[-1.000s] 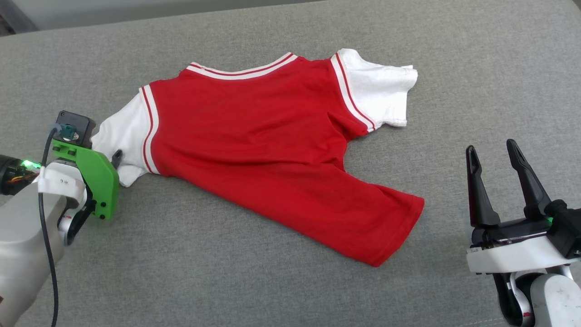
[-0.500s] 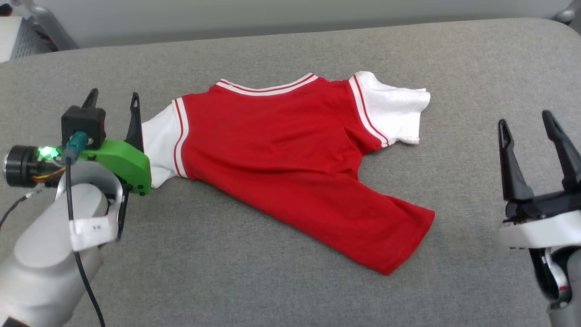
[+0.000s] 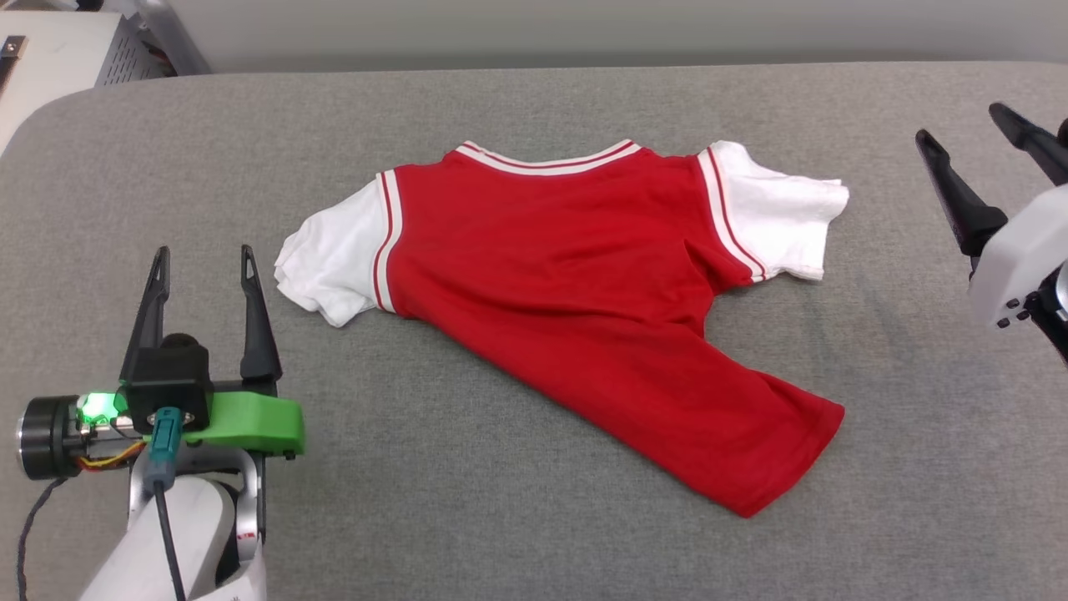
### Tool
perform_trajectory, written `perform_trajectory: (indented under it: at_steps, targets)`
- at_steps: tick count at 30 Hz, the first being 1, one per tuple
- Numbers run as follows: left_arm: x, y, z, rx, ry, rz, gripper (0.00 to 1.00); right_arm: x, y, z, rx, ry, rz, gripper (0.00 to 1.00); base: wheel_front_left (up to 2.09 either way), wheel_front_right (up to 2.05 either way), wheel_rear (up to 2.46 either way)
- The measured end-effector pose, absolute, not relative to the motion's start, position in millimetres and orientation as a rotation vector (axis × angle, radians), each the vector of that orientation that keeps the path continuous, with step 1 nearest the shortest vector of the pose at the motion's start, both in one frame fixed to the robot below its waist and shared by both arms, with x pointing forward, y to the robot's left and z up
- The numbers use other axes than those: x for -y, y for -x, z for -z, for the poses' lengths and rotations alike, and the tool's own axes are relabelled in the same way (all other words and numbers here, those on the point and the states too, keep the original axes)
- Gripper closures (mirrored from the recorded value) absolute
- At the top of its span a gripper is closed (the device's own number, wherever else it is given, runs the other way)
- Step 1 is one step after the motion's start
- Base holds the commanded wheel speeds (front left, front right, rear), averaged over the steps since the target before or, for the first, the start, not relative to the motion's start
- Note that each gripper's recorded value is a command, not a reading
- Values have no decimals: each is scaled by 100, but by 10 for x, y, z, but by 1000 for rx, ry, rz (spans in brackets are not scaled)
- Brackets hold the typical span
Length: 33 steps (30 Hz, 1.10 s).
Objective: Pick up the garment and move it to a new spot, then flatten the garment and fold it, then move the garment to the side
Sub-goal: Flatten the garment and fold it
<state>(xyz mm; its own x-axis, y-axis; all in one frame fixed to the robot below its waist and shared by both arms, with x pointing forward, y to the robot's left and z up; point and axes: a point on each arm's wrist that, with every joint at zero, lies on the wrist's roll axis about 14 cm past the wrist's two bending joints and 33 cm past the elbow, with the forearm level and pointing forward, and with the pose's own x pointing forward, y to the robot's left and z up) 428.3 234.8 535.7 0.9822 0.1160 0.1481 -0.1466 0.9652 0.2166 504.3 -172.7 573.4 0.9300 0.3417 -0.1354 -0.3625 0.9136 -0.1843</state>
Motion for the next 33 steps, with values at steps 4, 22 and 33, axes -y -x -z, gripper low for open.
perform_trajectory:
  at_steps: [4, 22, 33]
  targets:
    - [-2360, -4212, -5259, 118, -232, -149, 0, 1674, -5083, -5282, -389, 227, -428, 0, 0, 0, 0]
    - [-2324, -4252, -4966, 71, -184, -218, 0, 1599, -5375, -4072, -994, 249, -475, 0, 0, 0, 0]
    - [-2468, -4253, -4804, 24, -208, -258, 0, 1377, -5414, -3529, -1095, 281, -541, 0, 0, 0, 0]
